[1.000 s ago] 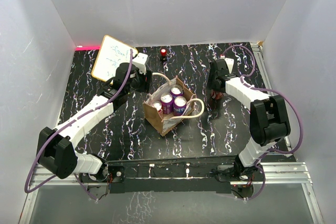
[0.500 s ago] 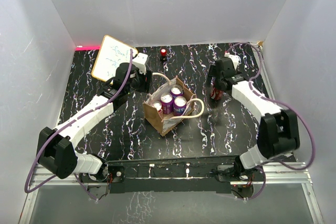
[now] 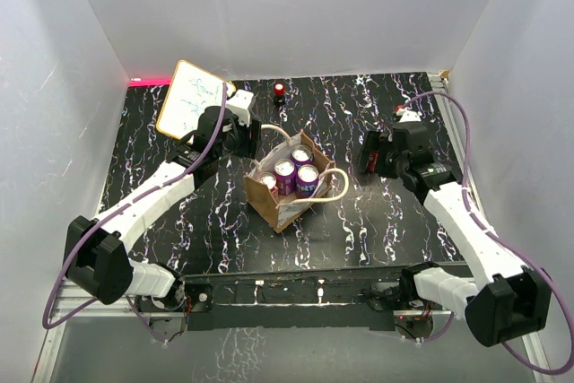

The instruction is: Take the beverage out of the canvas bag

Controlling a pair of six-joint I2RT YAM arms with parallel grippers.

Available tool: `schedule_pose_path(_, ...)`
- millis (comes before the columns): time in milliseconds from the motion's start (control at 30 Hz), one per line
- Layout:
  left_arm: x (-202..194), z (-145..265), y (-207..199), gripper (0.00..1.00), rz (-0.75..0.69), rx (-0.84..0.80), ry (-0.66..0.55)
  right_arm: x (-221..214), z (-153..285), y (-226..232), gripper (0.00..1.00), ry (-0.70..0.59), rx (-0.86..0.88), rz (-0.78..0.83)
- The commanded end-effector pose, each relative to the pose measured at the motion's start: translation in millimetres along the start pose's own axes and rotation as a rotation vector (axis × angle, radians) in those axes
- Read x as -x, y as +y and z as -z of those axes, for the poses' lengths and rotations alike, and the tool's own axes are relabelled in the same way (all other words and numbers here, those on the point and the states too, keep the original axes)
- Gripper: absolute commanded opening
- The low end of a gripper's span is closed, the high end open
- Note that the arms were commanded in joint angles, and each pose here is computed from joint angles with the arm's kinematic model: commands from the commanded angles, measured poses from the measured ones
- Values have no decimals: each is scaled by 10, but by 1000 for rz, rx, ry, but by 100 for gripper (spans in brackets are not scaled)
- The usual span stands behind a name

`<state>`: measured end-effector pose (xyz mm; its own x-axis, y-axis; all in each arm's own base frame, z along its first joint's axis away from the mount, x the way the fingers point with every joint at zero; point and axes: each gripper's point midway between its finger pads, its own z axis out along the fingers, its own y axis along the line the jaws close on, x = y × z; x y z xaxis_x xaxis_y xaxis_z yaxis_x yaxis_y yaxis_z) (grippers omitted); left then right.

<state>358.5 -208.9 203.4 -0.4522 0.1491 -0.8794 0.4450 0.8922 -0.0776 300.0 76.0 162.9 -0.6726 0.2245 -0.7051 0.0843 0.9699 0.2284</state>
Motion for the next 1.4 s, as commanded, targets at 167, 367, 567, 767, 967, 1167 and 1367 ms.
schedule_pose_path(167, 197, 58, -54, 53, 12, -19, -45, 611, 685, 1213, 99, -104, 603, 211)
schedule_pose_path(367, 188, 47, -44, 53, 11, -14, -41, 495, 657, 1796, 99, -66, 533, 434)
schedule_pose_path(567, 181, 43, -34, 53, 7, -9, -38, 273, 438, 2027, 87, 22, 504, 577)
schedule_pose_path(767, 174, 35, -18, 54, 3, -1, -36, 79, 149, 1895, 84, 108, 394, 656)
schedule_pose_path(967, 161, 23, -4, 54, -2, 5, -30, -43, 15, 1900, 80, 124, 377, 688)
schedule_pose_path(1167, 144, 10, 6, 54, -3, 9, -25, -188, -209, 1807, 76, 173, 299, 709)
schedule_pose_path(1367, 144, 11, 4, 54, -4, 8, -25, -292, -375, 1683, 79, 208, 214, 746)
